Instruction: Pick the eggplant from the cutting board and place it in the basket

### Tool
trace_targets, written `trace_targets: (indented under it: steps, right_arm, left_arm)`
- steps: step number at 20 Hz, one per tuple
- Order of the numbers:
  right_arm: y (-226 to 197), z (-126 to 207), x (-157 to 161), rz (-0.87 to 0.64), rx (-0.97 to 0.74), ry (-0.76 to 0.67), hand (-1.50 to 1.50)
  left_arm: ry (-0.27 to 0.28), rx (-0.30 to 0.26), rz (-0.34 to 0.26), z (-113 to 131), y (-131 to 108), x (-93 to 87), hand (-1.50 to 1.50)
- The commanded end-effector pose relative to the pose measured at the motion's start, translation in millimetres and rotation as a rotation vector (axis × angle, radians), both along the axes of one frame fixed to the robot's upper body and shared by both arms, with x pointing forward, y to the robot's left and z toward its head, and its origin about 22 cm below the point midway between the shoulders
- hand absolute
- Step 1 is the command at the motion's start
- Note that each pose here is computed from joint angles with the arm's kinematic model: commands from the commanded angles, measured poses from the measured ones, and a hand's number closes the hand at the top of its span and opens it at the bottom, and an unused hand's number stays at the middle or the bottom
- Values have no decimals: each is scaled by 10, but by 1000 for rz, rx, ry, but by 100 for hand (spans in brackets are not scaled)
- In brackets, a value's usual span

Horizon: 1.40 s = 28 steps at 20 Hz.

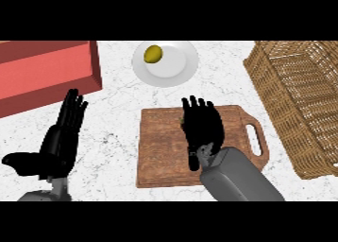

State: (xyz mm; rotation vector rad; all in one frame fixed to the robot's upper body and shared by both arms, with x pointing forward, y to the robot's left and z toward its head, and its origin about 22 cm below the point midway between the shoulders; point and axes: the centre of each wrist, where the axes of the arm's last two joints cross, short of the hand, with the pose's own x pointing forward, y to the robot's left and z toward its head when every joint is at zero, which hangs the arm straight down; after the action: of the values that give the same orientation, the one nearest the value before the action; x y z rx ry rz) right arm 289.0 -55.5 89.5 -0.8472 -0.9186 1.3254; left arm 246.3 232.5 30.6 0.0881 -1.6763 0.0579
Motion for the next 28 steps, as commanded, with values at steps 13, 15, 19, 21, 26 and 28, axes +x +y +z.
trace_targets:
  steps: [13,15,19,21,26,28]
  right_arm:
    - [-19,-436,118,-38,-20,39,-150]
    - [-74,-544,155,-47,-15,42,-150]
    - [-97,-545,80,-51,-19,28,-150]
    - [-126,-566,156,-44,1,48,-150]
    - [-89,-720,92,90,-111,108,150]
    - [-175,-575,322,97,-87,113,150]
  left_arm:
    - [2,-5,3,32,-30,-121,0]
    - [-10,26,4,84,-31,-161,0]
    - [17,-2,-4,25,-136,44,0]
    - [11,21,-24,102,101,-86,0]
    - [6,7,1,116,-30,-5,0]
    - [-6,4,-16,-30,-62,-46,0]
